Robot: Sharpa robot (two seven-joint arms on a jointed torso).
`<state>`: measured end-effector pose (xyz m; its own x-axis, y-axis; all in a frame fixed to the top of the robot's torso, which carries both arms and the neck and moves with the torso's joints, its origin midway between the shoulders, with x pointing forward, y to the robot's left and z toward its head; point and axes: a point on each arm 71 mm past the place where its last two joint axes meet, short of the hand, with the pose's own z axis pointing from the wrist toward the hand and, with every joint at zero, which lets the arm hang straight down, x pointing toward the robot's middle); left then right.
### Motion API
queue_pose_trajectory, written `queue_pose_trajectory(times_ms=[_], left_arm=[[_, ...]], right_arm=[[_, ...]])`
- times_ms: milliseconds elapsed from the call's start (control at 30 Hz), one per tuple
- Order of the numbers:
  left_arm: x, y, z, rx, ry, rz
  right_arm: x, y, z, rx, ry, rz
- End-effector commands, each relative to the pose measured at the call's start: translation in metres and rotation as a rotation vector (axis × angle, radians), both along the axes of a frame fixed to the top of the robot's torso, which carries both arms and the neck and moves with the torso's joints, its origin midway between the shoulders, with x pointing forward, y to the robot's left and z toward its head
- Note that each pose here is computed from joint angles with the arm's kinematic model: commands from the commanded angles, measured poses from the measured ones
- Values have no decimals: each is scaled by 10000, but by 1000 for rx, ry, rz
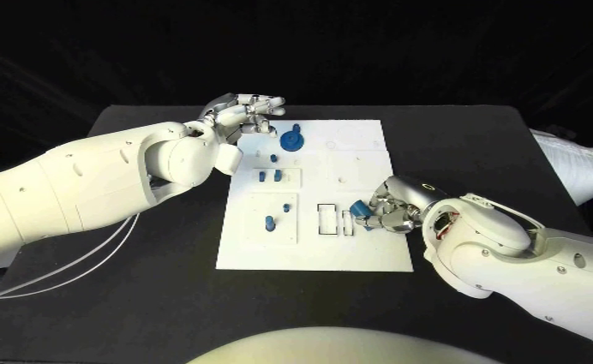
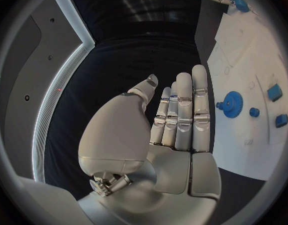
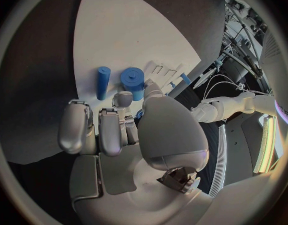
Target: Assemble the parts on the task board
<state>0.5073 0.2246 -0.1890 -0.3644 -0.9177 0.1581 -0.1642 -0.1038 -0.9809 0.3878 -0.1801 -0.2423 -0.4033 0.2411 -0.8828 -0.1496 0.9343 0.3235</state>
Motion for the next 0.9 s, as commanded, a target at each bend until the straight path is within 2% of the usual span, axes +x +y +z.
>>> queue_pose_trajectory(times_ms=[33, 200, 367, 567, 767, 900], left_arm=[[-9, -21, 10, -8, -4, -21], [-8, -16, 10, -7, -4, -19], [-8, -14, 9, -7, -4, -19], [-8, -26, 9, -8, -4, -22], [-9, -28, 9, -8, -3, -22], [-10, -30, 9, -8, -3, -24]], right_arm=[[-23, -51, -36, 14, -16, -41], [-62, -84, 49, 114, -62, -78], [-119, -76, 135, 202, -64, -103], [-143, 14, 139, 238, 1, -100], [-166, 191, 89, 239, 91, -56], [-166, 276, 56, 228, 129, -33]])
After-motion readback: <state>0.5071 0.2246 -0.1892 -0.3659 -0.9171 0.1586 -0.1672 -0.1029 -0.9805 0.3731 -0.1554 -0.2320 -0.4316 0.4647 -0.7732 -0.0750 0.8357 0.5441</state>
